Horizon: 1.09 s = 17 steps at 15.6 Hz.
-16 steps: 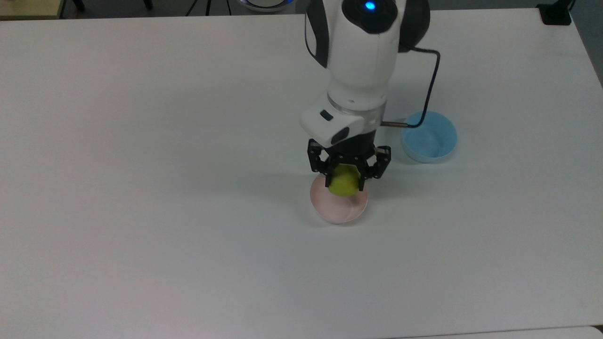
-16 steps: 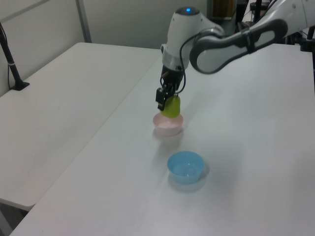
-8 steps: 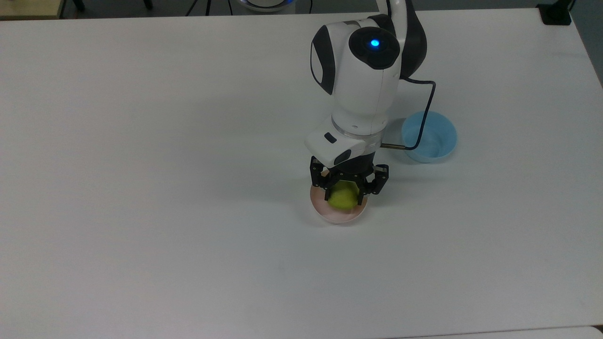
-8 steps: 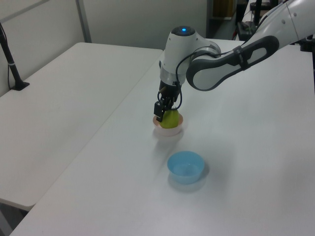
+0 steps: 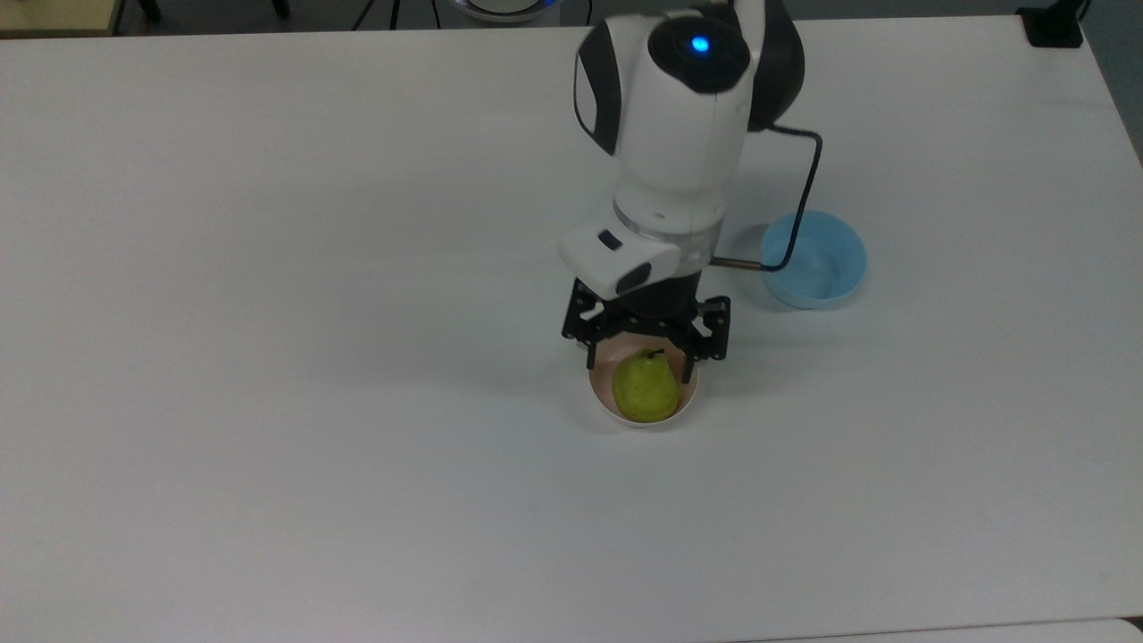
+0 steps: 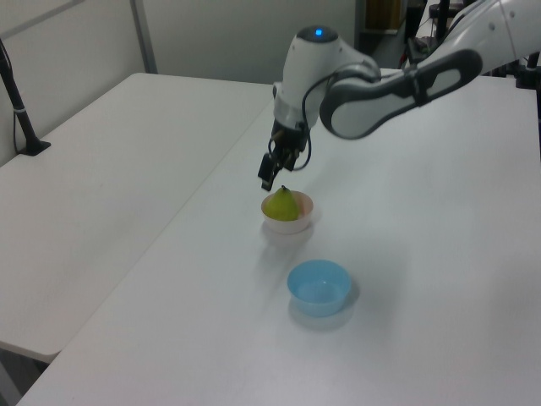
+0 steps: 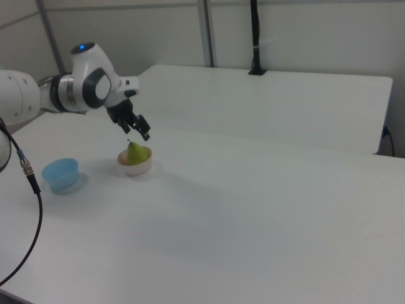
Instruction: Place the pear in the bowl
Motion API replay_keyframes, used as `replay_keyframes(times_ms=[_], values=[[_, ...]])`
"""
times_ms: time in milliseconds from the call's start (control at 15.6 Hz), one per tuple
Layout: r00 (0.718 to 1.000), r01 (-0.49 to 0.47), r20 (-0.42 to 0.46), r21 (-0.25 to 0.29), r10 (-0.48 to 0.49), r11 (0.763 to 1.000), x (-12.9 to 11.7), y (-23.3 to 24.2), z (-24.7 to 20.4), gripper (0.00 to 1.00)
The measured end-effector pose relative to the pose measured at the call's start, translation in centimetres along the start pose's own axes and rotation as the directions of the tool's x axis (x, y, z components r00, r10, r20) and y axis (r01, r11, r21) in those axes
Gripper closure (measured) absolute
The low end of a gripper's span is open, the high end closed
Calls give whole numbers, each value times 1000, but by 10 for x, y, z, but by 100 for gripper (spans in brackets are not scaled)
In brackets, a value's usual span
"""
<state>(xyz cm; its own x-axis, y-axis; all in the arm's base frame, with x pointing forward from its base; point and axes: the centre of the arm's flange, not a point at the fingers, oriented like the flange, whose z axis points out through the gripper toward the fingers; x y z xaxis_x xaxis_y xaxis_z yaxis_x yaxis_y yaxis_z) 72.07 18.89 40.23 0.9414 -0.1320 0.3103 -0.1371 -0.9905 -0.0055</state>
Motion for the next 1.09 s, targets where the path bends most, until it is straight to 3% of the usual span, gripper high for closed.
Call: replay_keyframes(times_ms=[385, 771, 1092], values=[[990, -80, 114, -29, 83, 996, 14, 92, -100, 0], [963, -6, 269, -14, 9, 1000, -17, 199, -171, 0], [950, 11, 311, -12, -6, 1000, -43, 223, -177, 0]])
